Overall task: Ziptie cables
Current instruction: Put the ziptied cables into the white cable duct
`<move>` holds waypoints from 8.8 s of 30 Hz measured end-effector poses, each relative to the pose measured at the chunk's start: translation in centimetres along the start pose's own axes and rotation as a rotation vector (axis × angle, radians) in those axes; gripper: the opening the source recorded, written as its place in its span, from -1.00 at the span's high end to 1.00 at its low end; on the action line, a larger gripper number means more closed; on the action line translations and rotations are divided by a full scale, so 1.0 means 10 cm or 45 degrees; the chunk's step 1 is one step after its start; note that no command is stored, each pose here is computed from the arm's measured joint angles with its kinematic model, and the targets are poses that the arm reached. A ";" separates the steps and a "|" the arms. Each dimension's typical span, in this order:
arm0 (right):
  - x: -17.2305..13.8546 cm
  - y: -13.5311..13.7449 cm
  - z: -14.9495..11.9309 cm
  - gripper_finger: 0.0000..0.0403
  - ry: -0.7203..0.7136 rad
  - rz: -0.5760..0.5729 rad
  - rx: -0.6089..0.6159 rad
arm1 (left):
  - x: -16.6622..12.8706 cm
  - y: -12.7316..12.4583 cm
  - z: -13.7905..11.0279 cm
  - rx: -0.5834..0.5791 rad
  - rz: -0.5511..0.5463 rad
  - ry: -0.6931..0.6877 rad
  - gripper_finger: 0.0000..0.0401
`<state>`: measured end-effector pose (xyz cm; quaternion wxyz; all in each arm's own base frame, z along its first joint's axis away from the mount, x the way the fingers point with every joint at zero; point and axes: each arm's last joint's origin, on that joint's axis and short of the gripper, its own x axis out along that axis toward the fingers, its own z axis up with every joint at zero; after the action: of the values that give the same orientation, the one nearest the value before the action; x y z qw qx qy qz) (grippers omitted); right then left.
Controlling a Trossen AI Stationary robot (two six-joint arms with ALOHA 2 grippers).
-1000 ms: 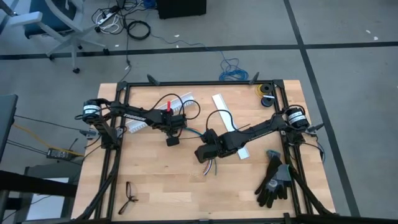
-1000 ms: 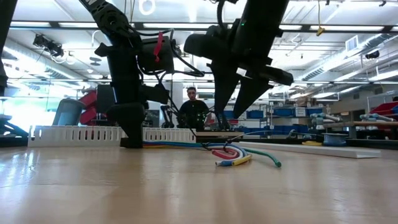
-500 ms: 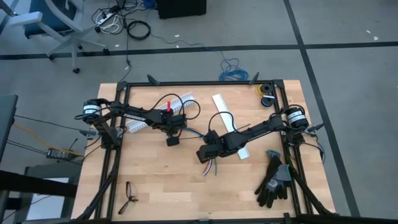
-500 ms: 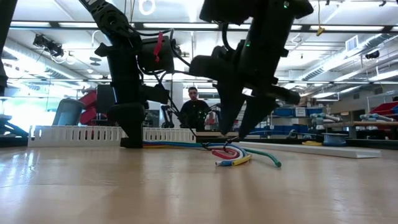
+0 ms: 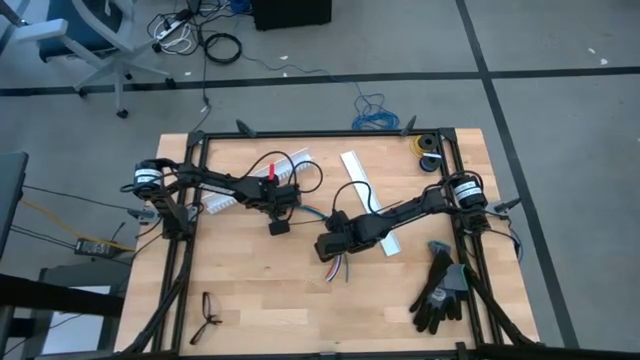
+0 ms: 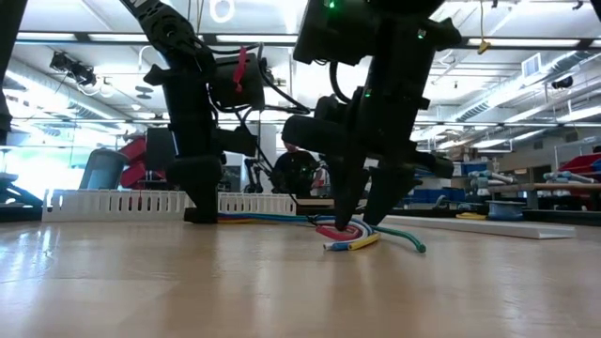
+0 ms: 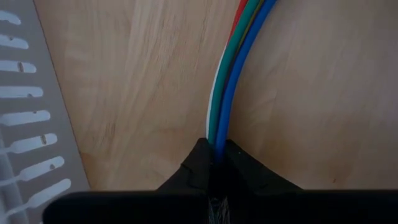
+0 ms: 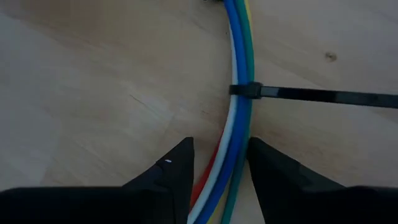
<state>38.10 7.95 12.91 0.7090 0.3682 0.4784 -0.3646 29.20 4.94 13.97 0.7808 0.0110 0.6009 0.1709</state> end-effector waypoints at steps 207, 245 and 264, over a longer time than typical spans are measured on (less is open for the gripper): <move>0.00 -0.56 3.12 0.36 -0.418 0.444 -1.567 | -0.67 0.46 -1.27 -0.770 0.462 0.413 0.53; 0.02 -0.58 3.09 0.37 -0.359 0.446 -1.532 | -0.90 0.50 -1.16 -0.709 0.380 0.501 0.31; 0.05 -0.80 3.10 0.45 -0.173 0.399 -1.383 | -0.98 0.57 -0.98 -0.932 0.509 0.251 0.32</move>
<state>44.01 -22.86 19.48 0.8713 -0.0069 0.4903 0.0203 16.39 5.66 21.70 0.6233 -0.1670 0.5585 0.5213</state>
